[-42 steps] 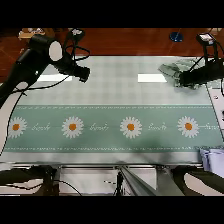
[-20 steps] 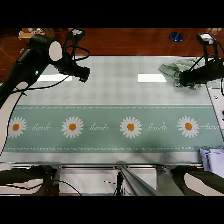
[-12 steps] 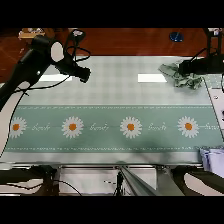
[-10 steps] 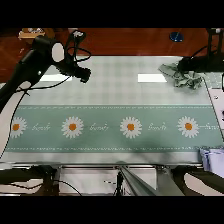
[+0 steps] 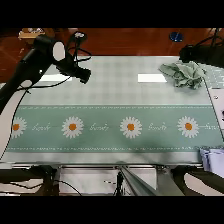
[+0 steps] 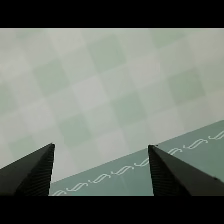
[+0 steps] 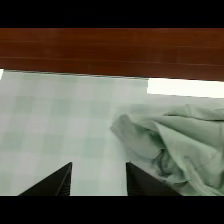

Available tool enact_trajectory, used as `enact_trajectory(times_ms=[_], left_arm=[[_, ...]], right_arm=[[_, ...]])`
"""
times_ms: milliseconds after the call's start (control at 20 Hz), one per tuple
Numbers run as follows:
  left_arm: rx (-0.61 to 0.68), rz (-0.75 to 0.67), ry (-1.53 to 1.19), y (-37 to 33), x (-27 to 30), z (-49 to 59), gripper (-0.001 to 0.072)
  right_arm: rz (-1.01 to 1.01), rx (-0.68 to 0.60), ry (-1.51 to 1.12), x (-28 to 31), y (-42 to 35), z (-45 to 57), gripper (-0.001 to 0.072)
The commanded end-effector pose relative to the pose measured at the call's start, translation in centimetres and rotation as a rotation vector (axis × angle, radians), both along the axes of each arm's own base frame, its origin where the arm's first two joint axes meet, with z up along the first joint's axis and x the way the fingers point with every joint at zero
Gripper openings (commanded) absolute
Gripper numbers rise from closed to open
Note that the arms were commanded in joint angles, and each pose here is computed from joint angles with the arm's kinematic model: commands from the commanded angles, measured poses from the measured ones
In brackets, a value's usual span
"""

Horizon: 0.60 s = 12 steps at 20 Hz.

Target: Fold the shirts.

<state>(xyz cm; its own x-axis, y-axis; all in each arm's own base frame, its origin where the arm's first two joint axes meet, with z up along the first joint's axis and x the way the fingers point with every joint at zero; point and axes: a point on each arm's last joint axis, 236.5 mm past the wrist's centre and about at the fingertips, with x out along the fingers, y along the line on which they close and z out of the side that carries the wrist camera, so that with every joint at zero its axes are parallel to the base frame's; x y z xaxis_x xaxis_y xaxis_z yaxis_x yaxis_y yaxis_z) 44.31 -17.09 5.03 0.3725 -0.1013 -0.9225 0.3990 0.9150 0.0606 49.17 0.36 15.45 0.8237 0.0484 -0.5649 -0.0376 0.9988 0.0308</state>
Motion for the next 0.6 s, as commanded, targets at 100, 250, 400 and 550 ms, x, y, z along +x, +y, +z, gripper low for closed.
enact_trajectory(times_ms=[100,250,400,550], left_arm=[[-0.026,-0.011,-0.079,-0.3,0.7,5.7,0.0690],[-0.077,-0.011,-0.204,-0.5,1.2,11.5,0.0691],[-0.107,-0.010,-0.279,-0.2,0.5,15.2,0.0690],[-0.104,-0.008,-0.268,0.3,-0.7,16.0,0.0690]], right_arm=[[-0.276,-0.106,-0.008,1.3,-9.4,-1.6,0.0421],[-0.351,-0.088,0.070,2.0,-13.0,-5.7,0.0421],[-0.399,-0.085,0.150,2.6,-16.0,-10.0,0.0421],[-0.423,-0.088,0.204,3.1,-17.8,-13.1,0.0421]])
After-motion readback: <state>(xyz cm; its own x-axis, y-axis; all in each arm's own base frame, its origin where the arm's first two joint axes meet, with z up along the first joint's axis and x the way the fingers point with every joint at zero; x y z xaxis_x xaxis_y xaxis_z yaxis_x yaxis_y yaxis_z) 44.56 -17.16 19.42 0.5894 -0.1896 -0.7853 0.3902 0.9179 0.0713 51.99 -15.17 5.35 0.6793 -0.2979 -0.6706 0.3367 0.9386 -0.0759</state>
